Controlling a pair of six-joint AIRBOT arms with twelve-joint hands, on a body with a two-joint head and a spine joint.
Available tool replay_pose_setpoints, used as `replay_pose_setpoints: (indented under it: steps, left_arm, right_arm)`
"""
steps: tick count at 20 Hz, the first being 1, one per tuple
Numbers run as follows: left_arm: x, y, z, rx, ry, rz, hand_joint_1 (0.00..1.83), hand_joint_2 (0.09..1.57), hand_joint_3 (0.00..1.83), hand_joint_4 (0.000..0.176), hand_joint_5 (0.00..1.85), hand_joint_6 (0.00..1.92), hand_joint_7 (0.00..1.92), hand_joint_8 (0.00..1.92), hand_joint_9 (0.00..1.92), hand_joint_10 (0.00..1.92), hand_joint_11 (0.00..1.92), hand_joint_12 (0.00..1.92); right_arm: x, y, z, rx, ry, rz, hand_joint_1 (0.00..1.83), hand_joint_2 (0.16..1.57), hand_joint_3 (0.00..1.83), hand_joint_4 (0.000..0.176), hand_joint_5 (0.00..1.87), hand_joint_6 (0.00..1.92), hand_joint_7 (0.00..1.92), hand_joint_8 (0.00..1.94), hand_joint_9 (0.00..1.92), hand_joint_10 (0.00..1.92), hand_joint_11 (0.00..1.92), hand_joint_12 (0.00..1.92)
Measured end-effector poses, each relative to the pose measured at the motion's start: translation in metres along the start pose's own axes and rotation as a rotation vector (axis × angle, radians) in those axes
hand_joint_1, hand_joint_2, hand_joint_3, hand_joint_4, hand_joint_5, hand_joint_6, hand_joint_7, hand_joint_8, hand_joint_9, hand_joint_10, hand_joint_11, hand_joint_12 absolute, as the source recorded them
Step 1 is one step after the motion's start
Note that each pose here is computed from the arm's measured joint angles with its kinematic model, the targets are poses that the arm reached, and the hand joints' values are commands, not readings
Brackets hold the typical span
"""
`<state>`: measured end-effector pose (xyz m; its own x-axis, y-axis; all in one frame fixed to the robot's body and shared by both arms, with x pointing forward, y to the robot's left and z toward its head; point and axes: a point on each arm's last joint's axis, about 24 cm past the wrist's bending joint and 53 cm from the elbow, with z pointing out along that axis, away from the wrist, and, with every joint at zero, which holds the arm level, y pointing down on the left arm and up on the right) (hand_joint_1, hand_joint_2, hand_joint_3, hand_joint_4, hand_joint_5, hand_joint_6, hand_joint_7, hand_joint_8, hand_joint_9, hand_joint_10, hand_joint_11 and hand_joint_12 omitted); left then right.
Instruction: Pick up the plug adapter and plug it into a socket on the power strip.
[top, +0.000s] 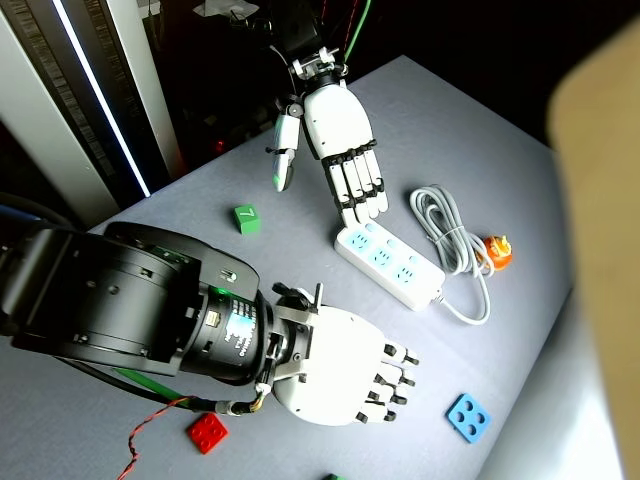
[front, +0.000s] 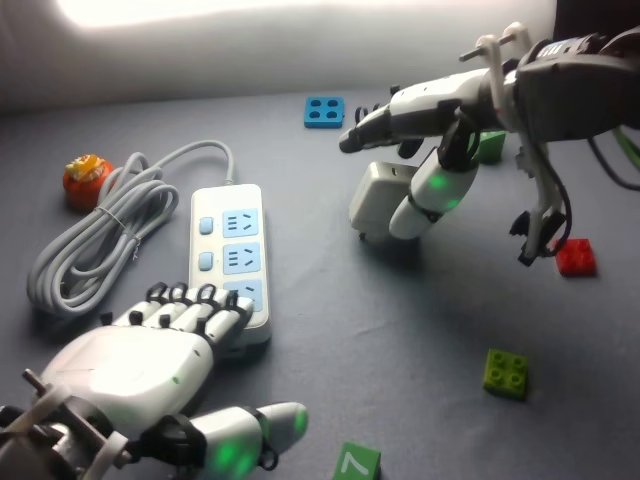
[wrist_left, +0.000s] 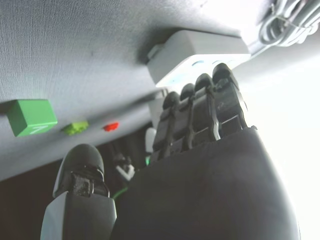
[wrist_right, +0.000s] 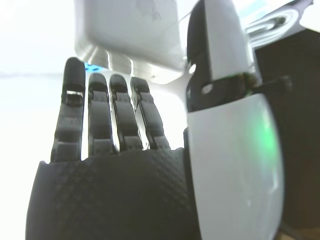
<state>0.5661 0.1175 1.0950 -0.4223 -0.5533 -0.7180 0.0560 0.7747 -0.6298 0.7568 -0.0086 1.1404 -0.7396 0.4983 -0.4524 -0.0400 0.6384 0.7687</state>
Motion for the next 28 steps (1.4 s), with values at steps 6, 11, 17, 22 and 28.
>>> replay_pose_setpoints:
  steps: [6,11,17,22,28]
  left_arm:
    - [-0.003,-0.009,0.01,0.023,-0.018,0.005,0.0,1.18,0.0,0.0,0.02,0.0,0.0,0.0,0.0,0.0,0.01,0.0]
    - [0.004,-0.01,0.016,0.027,-0.004,0.013,0.0,1.17,0.0,0.0,0.02,0.0,0.0,0.0,0.0,0.0,0.0,0.0]
    - [0.008,-0.004,0.019,0.017,0.003,0.018,0.0,1.19,0.0,0.0,0.03,0.0,0.0,0.0,0.0,0.0,0.0,0.0]
    - [0.01,0.001,0.017,0.011,0.006,0.015,0.0,1.19,0.0,0.0,0.01,0.0,0.0,0.0,0.0,0.0,0.0,0.0]
    - [0.013,0.003,0.017,0.007,0.007,0.016,0.0,1.19,0.0,0.0,0.0,0.0,0.0,0.0,0.0,0.0,0.01,0.0]
  right_arm:
    - [-0.002,-0.018,0.009,0.032,-0.01,0.004,1.05,1.07,0.01,0.0,0.12,0.0,0.09,0.0,0.09,0.0,0.0,0.62]
    - [0.004,-0.024,0.016,0.047,-0.002,-0.01,1.02,1.09,0.0,0.0,0.16,0.01,0.12,0.01,0.1,0.01,0.0,0.58]
    - [0.003,-0.023,0.021,0.038,-0.015,-0.01,1.04,1.1,0.0,0.0,0.22,0.01,0.19,0.01,0.16,0.02,0.0,0.7]
    - [0.004,-0.024,0.021,0.039,-0.015,-0.009,1.02,1.11,0.0,0.0,0.28,0.02,0.26,0.02,0.23,0.03,0.0,0.87]
    - [0.002,-0.023,0.021,0.033,-0.022,-0.01,1.06,1.14,0.0,0.0,0.43,0.02,0.46,0.02,0.41,0.05,0.0,1.13]
